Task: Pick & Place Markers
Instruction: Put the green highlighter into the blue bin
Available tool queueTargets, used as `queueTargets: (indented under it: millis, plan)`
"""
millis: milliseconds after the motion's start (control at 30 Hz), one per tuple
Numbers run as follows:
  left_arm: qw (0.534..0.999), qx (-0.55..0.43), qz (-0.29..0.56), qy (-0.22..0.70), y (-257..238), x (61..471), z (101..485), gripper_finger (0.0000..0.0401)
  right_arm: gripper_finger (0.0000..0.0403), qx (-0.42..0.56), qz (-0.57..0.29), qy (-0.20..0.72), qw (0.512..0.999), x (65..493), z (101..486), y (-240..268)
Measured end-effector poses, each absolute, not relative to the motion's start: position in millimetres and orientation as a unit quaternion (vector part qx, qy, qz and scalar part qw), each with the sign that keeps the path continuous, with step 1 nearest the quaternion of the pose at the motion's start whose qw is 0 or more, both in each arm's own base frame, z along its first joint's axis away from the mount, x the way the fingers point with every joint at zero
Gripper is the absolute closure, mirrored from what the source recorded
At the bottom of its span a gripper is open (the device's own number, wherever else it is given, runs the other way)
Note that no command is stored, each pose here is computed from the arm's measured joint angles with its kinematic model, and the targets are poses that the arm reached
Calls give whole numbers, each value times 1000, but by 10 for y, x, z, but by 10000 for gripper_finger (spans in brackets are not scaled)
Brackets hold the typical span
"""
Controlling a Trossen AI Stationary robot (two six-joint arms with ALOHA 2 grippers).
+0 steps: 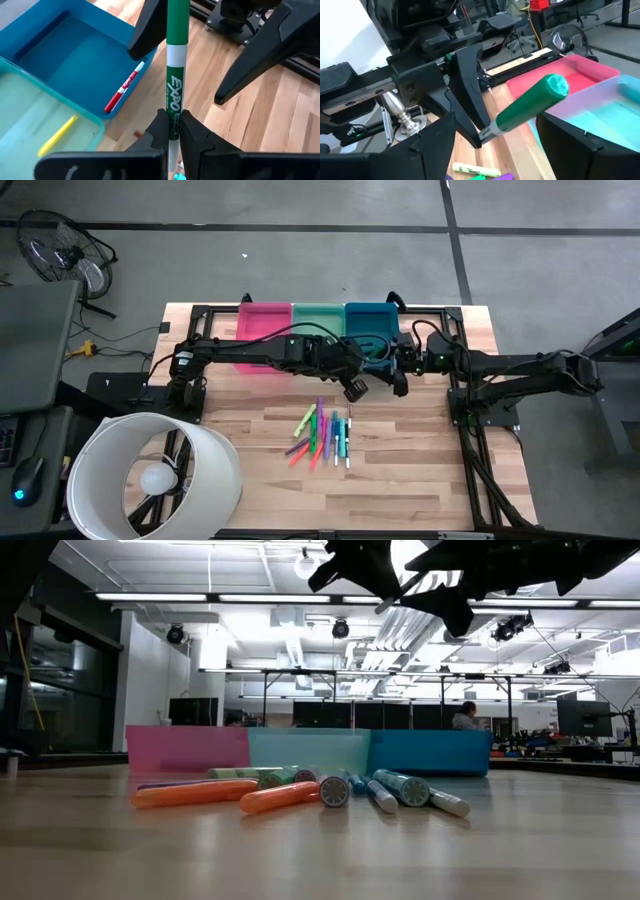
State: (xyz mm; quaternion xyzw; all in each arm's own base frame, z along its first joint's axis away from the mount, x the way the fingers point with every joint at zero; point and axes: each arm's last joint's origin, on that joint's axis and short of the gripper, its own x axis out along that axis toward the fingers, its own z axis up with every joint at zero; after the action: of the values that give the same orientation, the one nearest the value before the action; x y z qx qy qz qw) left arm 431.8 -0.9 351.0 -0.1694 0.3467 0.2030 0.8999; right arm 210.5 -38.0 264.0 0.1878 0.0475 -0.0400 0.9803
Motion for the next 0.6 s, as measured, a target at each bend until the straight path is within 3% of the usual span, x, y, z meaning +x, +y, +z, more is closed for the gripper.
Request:
queueTargets:
  millis: [200, 367, 500, 600]
  plan:
    - [902, -170, 202, 342, -10, 4325, 3518, 388, 200, 187, -37, 48, 981, 2105, 2641, -379]
    - [908, -166, 196, 331, -10, 4343, 3539, 388, 282, 179, -37, 48, 982, 2105, 2641, -379]
    - [909, -163, 193, 330, -9, 4346, 3541, 388, 369, 174, -27, 48, 983, 2106, 2646, -373]
    - [909, -165, 194, 330, -11, 4346, 3541, 364, 374, 169, -18, 49, 984, 2107, 2647, -367]
